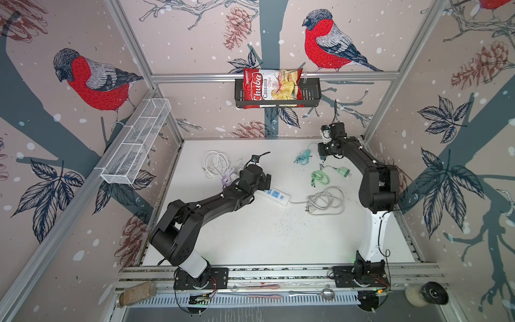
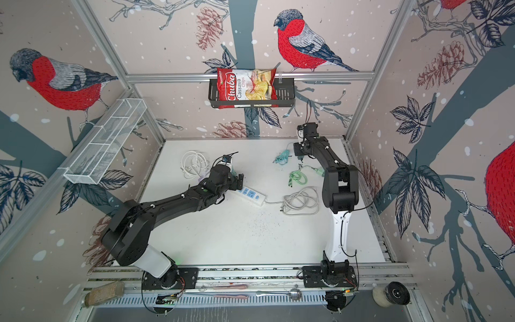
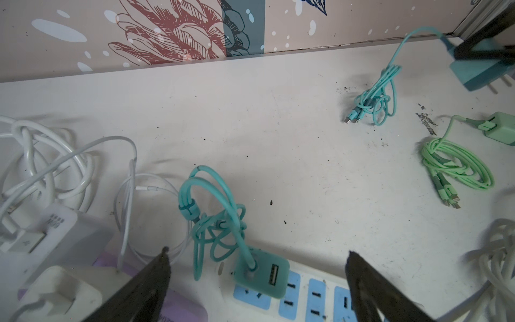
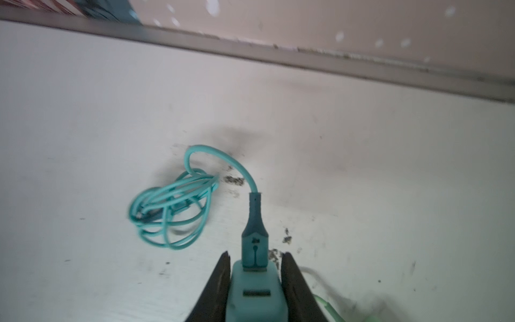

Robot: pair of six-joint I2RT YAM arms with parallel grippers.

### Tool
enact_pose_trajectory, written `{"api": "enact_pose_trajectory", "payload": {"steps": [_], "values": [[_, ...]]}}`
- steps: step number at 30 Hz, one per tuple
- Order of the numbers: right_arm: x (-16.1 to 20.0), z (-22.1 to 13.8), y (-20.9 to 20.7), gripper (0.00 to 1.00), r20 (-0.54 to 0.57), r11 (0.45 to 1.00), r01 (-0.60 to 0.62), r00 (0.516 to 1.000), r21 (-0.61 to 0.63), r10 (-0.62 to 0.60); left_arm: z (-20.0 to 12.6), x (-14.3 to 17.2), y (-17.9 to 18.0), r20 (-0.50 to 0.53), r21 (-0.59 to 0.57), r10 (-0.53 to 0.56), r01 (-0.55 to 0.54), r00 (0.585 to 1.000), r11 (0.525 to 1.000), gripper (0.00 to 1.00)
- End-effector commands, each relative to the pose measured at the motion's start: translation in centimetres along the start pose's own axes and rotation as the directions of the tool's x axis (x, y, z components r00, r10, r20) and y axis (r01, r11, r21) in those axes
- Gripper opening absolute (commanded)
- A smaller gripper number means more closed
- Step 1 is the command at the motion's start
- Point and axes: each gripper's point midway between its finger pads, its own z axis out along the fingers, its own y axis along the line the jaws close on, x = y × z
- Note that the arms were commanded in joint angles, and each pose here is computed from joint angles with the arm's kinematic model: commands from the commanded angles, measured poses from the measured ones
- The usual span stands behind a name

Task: Insert plugs into power strip
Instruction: Pick up the plug from the top-right of the table.

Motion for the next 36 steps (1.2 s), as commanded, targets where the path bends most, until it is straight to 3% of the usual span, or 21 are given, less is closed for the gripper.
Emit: {"api": "enact_pose_trajectory", "payload": {"steps": [1,7,12,18,22,30,36], "values": [[-3.3,-1.4,2.1,0.06,0.151,0.996,0.03,0.988,-0.082,-0.018,-0.6,-1.0,0.2,0.042,0.002,-0.02,0.02,0.999,1.0,0.97],[-3.5,-5.1,7.1,0.06,0.285,0.969,0.047,0.958,-0.244,0.025,-1.7,-1.2,-0.4,0.053,0.054,-0.047,0.045,0.997,0.998,0.97],[-2.4,-9.8,11.2,0.04,0.485,0.944,0.118,0.873,-0.308,0.049,-2.9,-1.3,-0.7,0.075,0.095,-0.065,0.057,0.995,0.994,0.97],[-0.1,-13.5,15.2,0.02,0.633,0.92,0.162,0.766,-0.358,0.112,-3.4,-0.6,-2.8,0.051,0.233,-0.073,0.059,0.996,0.971,0.97],[0.4,-14.9,16.1,0.02,0.673,0.915,0.138,0.72,-0.379,0.17,-3.9,0.1,-4.1,0.011,0.306,-0.084,0.077,0.996,0.949,0.97],[2.0,-17.7,17.5,0.01,0.715,0.881,0.047,0.606,-0.47,0.349,-6.0,0.3,-4.2,0.045,0.361,-0.125,0.1,0.991,0.927,0.96],[4.1,-16.8,19.1,0.01,0.672,0.843,0.013,0.61,-0.537,0.419,-6.8,1.6,-5.4,0.028,0.417,-0.123,0.1,0.992,0.903,0.95]]}}
